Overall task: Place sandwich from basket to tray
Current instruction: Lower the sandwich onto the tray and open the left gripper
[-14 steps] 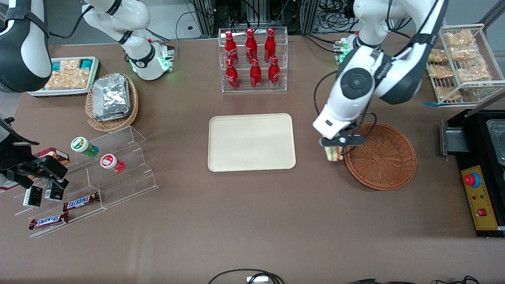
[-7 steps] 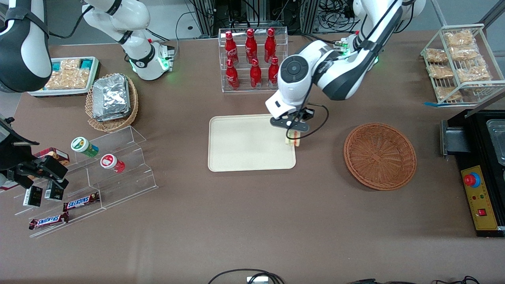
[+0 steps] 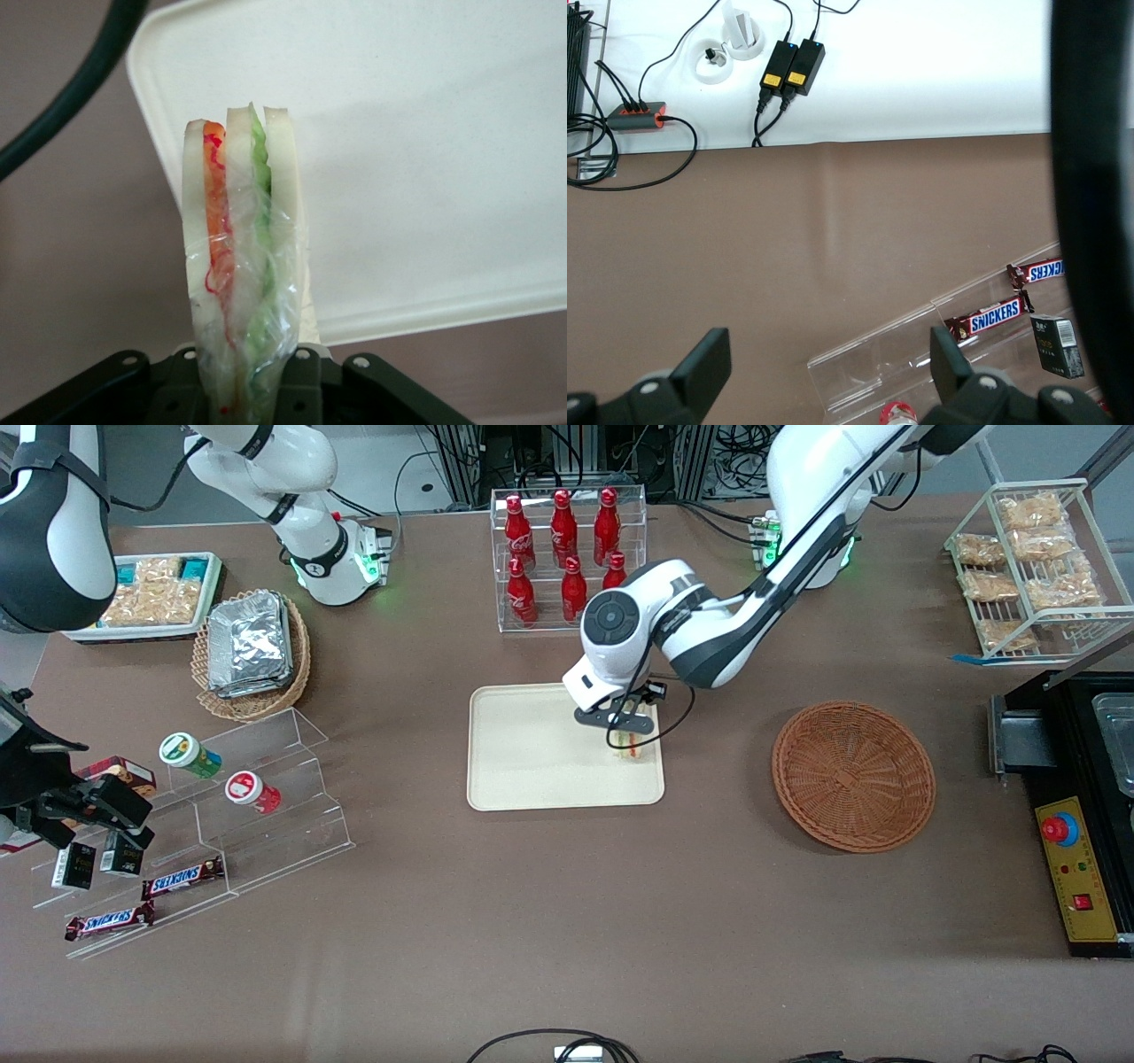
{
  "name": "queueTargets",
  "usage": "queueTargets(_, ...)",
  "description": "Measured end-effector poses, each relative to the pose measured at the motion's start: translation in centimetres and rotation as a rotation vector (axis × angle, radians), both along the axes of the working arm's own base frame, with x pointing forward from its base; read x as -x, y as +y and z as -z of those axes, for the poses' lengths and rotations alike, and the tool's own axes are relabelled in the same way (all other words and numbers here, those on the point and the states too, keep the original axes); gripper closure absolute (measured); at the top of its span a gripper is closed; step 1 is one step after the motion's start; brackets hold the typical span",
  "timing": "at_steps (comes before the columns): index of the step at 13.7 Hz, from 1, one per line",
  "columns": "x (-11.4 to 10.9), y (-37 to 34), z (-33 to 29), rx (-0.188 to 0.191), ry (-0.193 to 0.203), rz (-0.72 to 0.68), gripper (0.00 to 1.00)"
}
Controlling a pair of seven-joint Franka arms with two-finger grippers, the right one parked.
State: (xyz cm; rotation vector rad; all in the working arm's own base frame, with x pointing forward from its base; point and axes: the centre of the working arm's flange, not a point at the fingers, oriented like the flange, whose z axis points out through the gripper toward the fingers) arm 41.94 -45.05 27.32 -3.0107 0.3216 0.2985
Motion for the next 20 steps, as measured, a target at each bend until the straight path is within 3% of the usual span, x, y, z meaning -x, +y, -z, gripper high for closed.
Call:
queueTargets(4,0.4,-1.2,3.3,0.002,0.039,-0.014,0.80)
queueTargets(10,1.8,-2.0,6.2,-0.049,0.022,-0.020,0.84)
queueTargets(11,1.8,-2.1,6.2,-0.049,0.023,-0.021,0.79)
queueTargets(16,0.8,-2.3,5.4,-0.047,-0.001,-0.101,0.27)
queueTargets(19,-2.8,-2.1,2.3,-0.049,-0.034,-0.172,0.00)
queueTargets(20,-4.6,-1.5,1.0,-0.054,-0.045,-0.207,0.00)
